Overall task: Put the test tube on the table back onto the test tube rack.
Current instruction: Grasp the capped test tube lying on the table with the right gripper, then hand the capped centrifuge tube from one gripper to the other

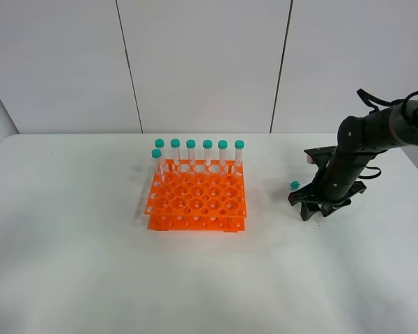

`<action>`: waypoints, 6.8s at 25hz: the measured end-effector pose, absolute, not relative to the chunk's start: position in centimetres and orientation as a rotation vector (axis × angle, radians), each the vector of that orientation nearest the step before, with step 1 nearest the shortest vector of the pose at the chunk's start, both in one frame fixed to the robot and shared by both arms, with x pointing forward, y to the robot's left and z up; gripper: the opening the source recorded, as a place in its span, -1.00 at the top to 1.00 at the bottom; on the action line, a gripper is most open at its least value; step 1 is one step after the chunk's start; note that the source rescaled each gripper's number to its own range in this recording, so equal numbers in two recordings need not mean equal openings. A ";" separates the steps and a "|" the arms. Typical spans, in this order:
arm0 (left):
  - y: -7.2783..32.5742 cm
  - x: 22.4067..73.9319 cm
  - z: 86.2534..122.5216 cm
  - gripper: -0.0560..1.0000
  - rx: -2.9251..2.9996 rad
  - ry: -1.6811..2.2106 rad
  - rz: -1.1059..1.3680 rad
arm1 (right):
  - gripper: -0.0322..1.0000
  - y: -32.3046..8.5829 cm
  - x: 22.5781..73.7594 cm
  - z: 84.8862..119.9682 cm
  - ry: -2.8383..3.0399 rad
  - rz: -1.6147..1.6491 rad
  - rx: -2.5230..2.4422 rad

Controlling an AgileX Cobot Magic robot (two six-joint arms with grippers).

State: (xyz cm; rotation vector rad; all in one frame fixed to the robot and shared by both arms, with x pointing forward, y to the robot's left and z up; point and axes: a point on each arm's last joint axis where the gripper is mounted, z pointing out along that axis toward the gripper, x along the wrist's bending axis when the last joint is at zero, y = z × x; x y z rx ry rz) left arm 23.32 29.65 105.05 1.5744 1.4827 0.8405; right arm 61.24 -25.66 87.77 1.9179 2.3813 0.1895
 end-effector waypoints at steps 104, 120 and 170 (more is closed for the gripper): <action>29.6 23.3 105.0 -0.46 1.574 1.482 0.840 | 0.92 -18.2 32.6 101.5 2.290 1.443 0.789; 29.6 23.3 105.0 -0.46 1.601 1.461 0.858 | 0.92 -16.4 30.6 102.9 2.245 1.627 0.418; 26.1 23.8 108.3 -0.15 1.906 0.517 0.335 | 0.92 -17.9 33.0 102.9 2.137 1.514 0.572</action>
